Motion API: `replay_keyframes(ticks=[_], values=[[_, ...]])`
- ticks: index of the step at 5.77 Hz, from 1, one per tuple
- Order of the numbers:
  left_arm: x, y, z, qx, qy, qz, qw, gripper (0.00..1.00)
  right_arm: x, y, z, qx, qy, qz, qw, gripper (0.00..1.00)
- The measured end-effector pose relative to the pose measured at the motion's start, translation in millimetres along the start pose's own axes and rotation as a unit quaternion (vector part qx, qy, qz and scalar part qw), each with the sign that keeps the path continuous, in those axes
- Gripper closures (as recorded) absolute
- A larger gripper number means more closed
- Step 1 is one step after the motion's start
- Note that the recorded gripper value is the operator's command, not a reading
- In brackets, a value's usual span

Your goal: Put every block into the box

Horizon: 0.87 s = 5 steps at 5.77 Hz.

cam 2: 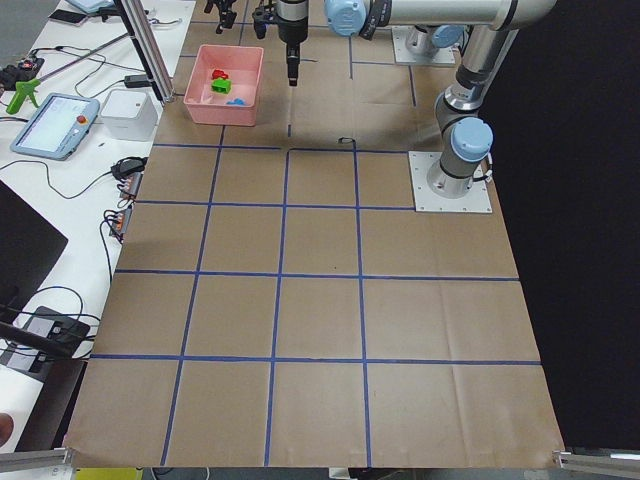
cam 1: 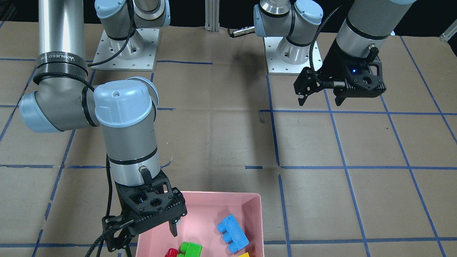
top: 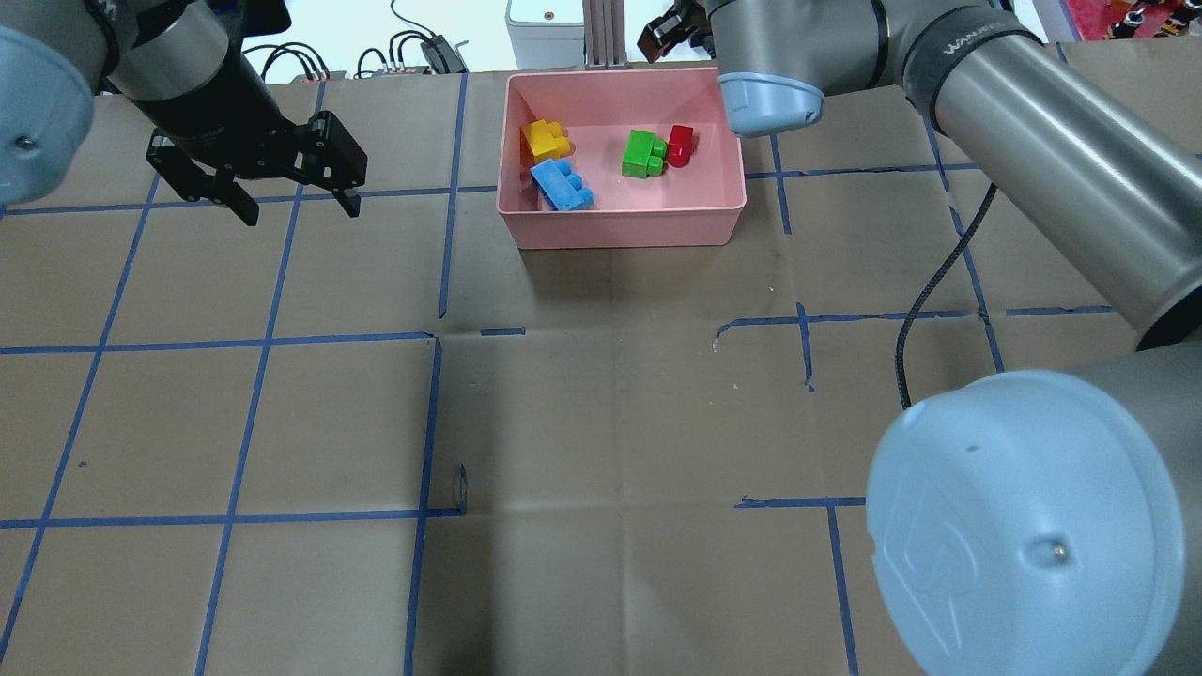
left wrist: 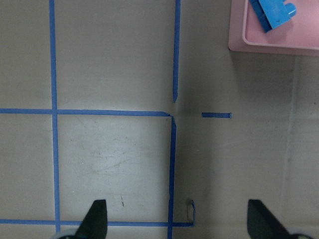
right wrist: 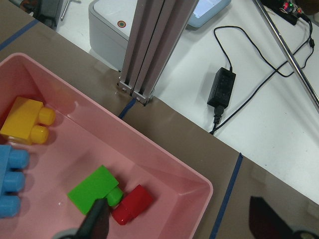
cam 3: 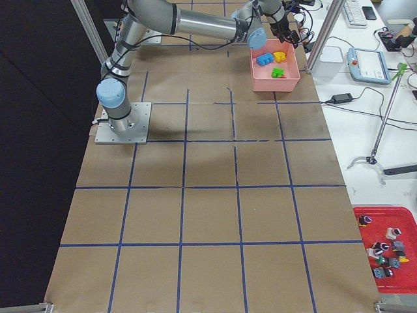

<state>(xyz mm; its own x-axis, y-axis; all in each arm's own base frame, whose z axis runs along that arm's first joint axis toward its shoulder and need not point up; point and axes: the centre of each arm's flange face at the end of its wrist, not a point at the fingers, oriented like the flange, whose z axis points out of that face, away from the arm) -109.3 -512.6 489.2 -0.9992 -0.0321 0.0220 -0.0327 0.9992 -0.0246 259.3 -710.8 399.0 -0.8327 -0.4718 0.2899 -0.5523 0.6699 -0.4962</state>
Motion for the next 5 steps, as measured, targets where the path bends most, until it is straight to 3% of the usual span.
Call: replay_keyframes(ticks=[1,2,3,5], values=[[0.3,2.2,-1.4,-0.001,0.000,-0.002,1.0000,0.01,1.2,5.3,-22.2,-0.040,-0.012,0.001,0.9991,0.00],[0.5,3.7,-2.5,-0.002,-0.001,-0.002,1.0000,0.01,2.5,14.9,-48.7,-0.102,-0.028,0.019,0.9942,0.00],[0.5,4.2,-2.7,-0.002,-0.001,-0.002,1.0000,0.01,3.9,27.6,-73.6,-0.166,-0.035,0.066,0.9834,0.00],[0.5,4.5,-2.8,-0.003,-0.001,-0.003,1.0000,0.01,3.9,59.8,-141.5,-0.255,-0.029,0.178,0.9501,0.00]])
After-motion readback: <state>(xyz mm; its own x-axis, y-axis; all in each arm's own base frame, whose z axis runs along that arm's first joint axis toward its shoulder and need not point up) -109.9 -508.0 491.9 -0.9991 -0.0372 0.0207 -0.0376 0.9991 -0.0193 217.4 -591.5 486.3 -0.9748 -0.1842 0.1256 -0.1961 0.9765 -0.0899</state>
